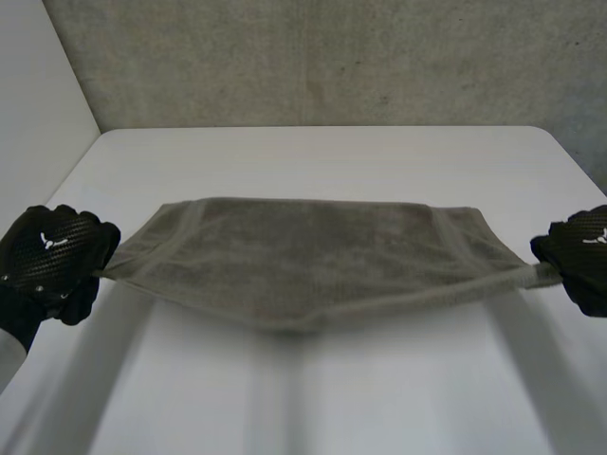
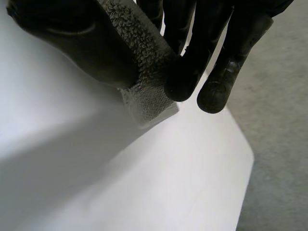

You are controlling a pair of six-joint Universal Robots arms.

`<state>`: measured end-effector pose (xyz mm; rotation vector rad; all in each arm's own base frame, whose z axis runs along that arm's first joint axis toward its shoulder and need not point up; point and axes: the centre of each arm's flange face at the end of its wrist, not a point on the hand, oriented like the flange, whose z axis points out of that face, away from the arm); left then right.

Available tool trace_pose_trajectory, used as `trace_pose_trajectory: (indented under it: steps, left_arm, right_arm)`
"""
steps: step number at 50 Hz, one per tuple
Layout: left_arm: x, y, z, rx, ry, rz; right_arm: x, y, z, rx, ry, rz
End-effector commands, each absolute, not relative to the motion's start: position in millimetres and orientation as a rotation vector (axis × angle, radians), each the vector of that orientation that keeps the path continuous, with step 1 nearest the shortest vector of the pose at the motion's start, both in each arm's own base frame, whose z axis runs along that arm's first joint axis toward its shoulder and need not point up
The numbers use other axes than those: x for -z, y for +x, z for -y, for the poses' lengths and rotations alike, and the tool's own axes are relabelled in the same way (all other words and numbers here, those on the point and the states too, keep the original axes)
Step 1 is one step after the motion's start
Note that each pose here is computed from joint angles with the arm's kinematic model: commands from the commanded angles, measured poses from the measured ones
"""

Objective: Fold the towel.

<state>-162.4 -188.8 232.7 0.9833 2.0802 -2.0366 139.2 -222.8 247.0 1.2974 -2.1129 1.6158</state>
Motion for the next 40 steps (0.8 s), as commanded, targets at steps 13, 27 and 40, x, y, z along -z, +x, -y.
trace_pose_trajectory:
  steps: [13,27,40]
  left_arm:
    - [-197,-162,277,2.034,1.045,-2.140]
    - [-138,-197,376,1.922,0.994,-2.179]
    - [-131,-231,407,1.994,0.993,-2.087]
  right_arm:
    - [-223,152,294,-1.497,1.459,2.199]
    - [-176,186,374,-1.458,1.354,2.249]
    - [-149,207,416,-1.469,1.265,2.185]
